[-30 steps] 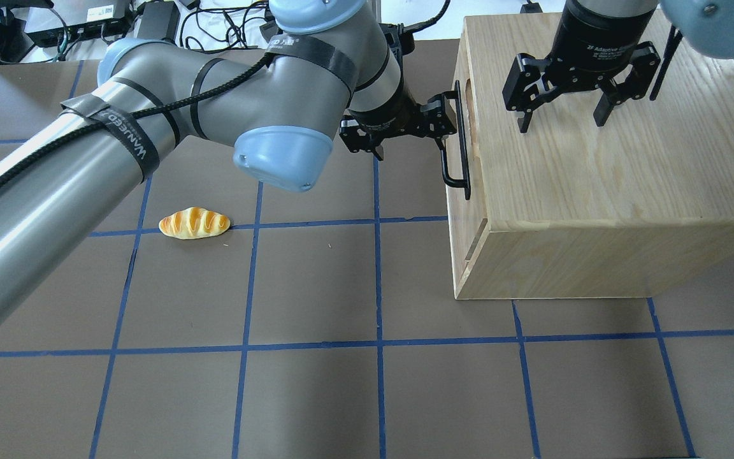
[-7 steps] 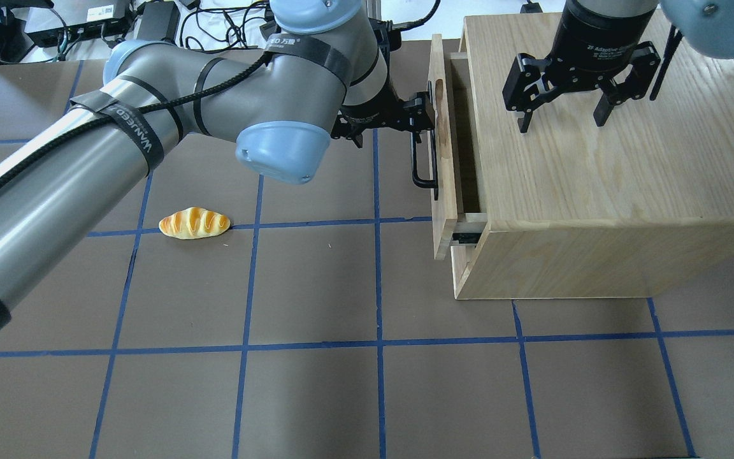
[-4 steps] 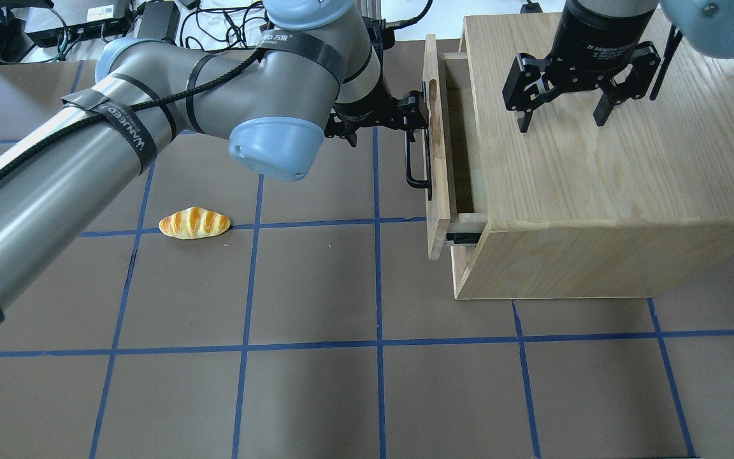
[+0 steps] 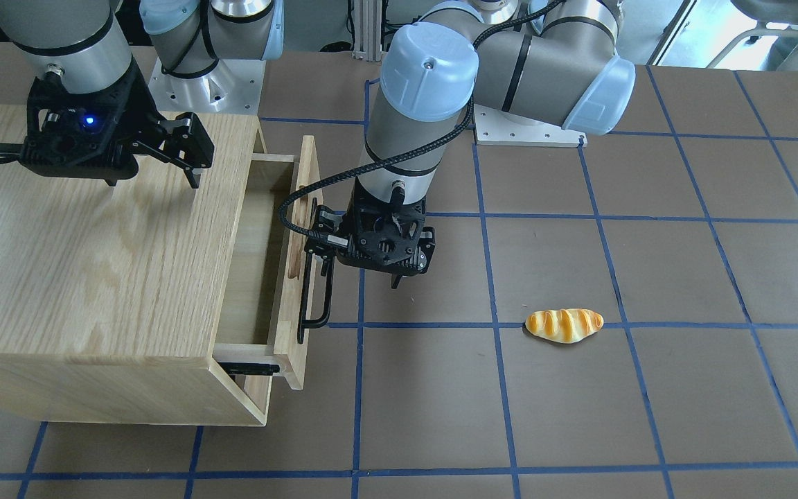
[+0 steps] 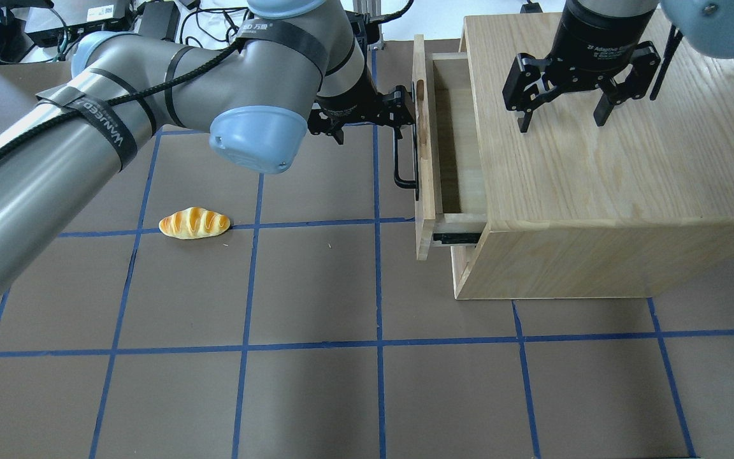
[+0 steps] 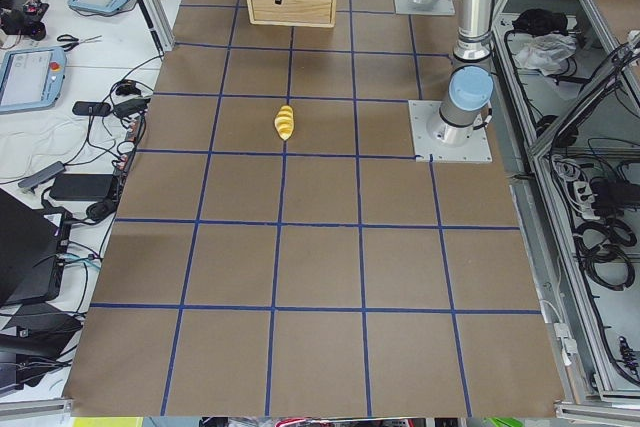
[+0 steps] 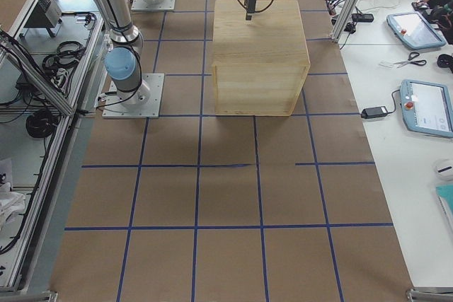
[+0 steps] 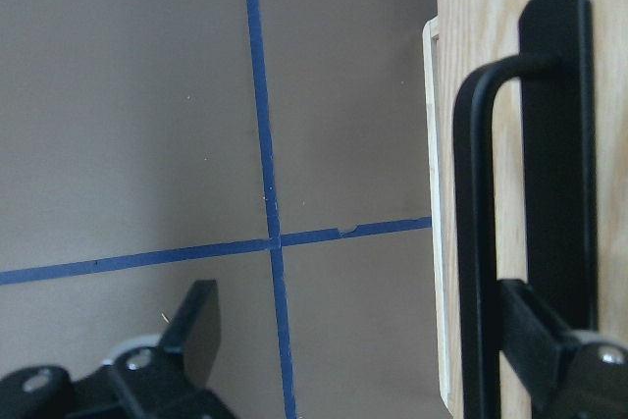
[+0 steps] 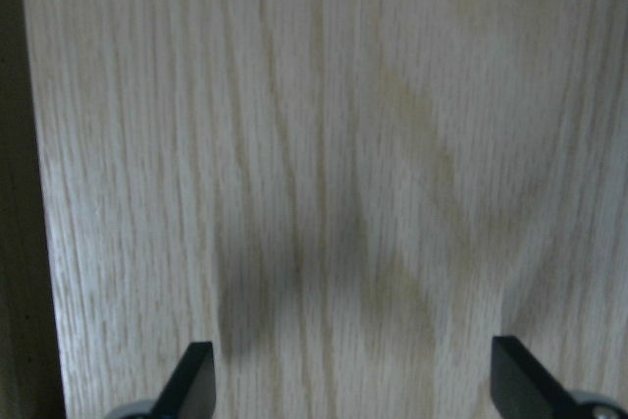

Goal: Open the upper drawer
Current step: 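Pull the handle with the left gripper, sliding the drawer out, then keep pulling the drawer farther out with the left gripper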

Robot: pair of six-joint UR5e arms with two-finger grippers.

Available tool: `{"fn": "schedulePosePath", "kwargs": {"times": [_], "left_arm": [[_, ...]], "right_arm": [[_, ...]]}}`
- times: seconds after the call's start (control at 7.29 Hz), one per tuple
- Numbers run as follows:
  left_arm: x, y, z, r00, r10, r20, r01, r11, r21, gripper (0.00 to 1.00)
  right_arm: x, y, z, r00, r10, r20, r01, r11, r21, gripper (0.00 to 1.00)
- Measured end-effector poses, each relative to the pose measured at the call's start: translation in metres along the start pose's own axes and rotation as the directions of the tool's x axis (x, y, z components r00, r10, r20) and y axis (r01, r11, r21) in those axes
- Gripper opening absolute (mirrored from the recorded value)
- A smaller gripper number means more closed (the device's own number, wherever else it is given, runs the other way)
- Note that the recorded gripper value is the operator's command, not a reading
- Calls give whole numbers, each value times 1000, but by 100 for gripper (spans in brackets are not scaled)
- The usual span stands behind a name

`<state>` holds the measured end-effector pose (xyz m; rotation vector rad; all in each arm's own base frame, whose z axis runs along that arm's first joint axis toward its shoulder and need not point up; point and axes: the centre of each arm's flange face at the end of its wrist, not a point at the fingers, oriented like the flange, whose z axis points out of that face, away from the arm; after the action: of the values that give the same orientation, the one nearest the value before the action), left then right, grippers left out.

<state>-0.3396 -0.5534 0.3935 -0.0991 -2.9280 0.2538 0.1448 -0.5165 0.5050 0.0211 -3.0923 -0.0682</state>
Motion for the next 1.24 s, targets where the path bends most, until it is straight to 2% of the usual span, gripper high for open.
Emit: {"fn": "schedulePosePath", "kwargs": {"times": [1.24], "left_arm": [[-32,-10,-6,999,37,18,-36,999,-27,100]], "right_arm": [[0,0,0,1000,0,0,0,1000,-1,100]]}}
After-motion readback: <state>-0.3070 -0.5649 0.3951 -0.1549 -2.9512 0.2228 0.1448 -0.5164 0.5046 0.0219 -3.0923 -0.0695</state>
